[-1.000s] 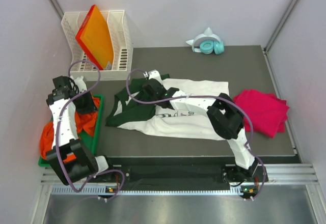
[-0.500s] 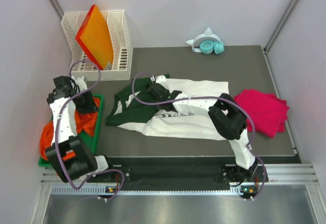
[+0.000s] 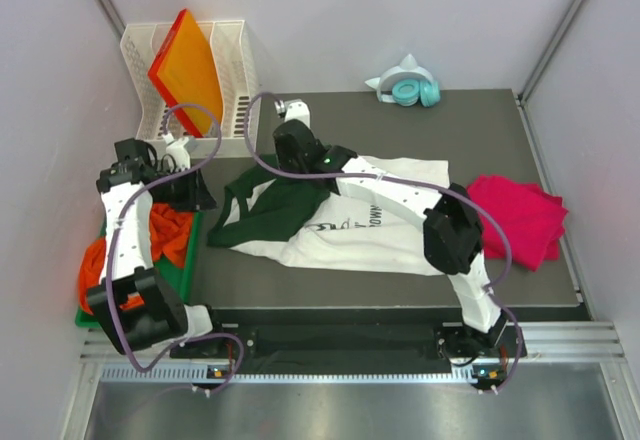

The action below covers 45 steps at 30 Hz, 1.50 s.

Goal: Fold and stack the t-shirts

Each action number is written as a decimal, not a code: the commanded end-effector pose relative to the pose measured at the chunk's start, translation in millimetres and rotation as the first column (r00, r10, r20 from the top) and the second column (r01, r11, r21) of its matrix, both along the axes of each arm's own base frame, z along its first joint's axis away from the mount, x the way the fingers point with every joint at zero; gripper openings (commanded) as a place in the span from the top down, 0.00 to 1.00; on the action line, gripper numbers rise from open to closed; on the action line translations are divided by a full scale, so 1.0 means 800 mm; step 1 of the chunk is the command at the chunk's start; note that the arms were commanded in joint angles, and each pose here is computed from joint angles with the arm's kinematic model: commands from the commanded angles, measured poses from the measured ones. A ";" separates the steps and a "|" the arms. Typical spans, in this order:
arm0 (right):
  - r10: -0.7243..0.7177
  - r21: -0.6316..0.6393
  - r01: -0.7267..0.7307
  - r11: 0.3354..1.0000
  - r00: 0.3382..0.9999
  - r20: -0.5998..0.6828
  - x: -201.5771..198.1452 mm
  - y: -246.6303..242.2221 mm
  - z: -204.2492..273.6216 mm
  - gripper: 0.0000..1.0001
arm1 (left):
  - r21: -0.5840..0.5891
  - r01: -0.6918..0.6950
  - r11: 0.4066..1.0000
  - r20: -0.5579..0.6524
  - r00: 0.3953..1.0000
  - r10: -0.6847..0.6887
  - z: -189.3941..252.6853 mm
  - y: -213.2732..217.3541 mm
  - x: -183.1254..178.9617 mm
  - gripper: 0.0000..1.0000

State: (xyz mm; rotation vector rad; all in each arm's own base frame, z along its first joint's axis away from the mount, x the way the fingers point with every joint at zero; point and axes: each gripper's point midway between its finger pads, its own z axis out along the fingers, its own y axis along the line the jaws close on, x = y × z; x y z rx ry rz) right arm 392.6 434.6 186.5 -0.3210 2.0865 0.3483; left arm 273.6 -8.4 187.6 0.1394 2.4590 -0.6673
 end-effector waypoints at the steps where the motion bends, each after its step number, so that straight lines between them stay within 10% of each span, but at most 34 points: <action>1: 0.039 -0.034 -0.042 0.999 0.993 -0.108 -0.004 0.017 -0.059 0.64 | -0.035 0.053 0.998 0.003 0.999 -0.052 0.003 -0.009 -0.001 0.73; 30: -0.263 -0.329 0.103 0.939 0.831 -0.490 -0.068 -0.127 -0.246 0.71 | -0.008 0.141 0.990 -0.154 0.978 -0.141 -0.075 -0.018 0.032 0.74; 40: -0.150 -0.042 0.144 0.989 0.962 -0.226 -0.041 -0.087 -0.069 0.67 | 0.054 0.214 0.975 0.011 0.977 -0.215 -0.035 -0.041 0.053 0.72; 45: -0.167 -0.149 0.137 0.979 0.962 -0.215 -0.077 -0.107 -0.077 0.67 | 0.204 0.339 0.919 -0.052 0.941 -0.335 -0.079 -0.080 0.045 0.72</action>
